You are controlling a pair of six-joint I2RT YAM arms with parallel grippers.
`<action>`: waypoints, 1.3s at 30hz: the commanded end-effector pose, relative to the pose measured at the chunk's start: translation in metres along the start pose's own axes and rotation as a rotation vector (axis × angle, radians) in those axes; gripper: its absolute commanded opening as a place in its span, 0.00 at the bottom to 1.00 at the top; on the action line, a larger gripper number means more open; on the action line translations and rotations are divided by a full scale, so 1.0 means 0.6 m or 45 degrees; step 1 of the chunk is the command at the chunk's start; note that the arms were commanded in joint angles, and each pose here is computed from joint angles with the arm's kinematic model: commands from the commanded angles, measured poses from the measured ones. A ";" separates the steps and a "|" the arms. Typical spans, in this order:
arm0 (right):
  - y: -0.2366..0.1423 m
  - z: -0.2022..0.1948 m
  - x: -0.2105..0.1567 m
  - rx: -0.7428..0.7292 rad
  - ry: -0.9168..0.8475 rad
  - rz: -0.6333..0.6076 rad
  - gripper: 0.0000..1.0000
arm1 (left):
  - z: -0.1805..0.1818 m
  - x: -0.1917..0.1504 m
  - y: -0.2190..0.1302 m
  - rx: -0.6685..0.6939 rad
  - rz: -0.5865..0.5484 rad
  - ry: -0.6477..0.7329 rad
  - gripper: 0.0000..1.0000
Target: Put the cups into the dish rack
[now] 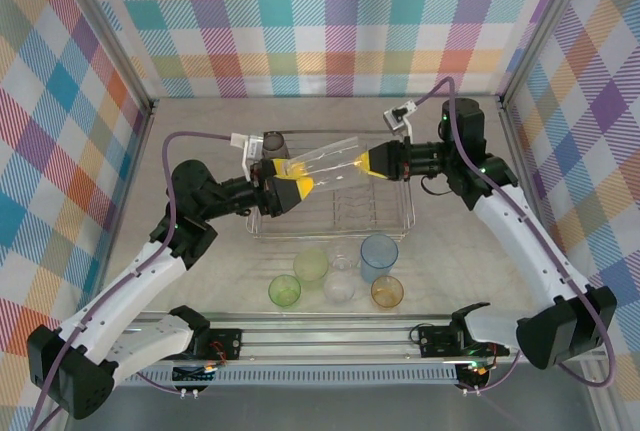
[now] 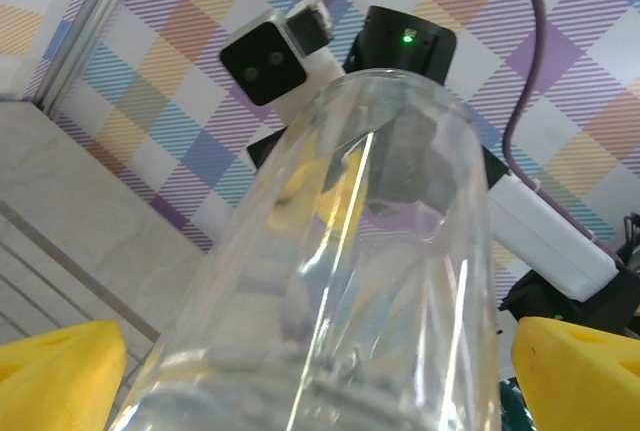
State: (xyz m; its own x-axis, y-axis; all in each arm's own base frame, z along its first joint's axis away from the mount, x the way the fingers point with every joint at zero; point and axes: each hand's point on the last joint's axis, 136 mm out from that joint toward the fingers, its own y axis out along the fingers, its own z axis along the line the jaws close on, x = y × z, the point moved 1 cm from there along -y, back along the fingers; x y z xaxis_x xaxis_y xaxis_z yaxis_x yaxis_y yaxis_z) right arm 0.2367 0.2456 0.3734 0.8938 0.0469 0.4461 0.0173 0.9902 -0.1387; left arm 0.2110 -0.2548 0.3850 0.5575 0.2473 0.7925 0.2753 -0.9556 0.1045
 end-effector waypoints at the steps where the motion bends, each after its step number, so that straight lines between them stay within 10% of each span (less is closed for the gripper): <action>1: 0.006 0.014 -0.003 0.058 -0.052 0.041 0.00 | -0.022 0.003 0.005 -0.079 -0.011 0.049 0.96; 10: 0.012 0.001 0.006 0.041 -0.030 0.039 0.00 | -0.024 -0.012 0.013 -0.096 0.041 0.017 0.81; 18: 0.016 -0.016 0.002 0.020 0.018 0.062 0.00 | -0.005 -0.014 0.020 -0.030 0.059 -0.069 0.44; 26: 0.009 -0.026 -0.006 -0.076 -0.011 0.055 0.72 | 0.009 -0.014 0.014 0.048 0.030 -0.084 0.18; 34: -0.087 -0.158 -0.033 -0.907 0.016 -0.097 0.99 | 0.093 -0.022 -0.060 0.653 0.000 -0.115 0.10; 39: -0.192 -0.223 -0.066 -1.439 0.010 -0.201 0.99 | 0.163 -0.080 -0.136 1.206 0.342 -0.246 0.13</action>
State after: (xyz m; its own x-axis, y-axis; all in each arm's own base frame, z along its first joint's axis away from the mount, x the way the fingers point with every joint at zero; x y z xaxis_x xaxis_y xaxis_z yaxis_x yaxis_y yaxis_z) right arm 0.2648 0.1687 0.2819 0.8663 -0.0824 0.4926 0.4357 0.6069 -0.6647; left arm 0.2436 -0.2115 0.3268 0.6934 0.2462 0.6772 0.5999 -0.7178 -0.3533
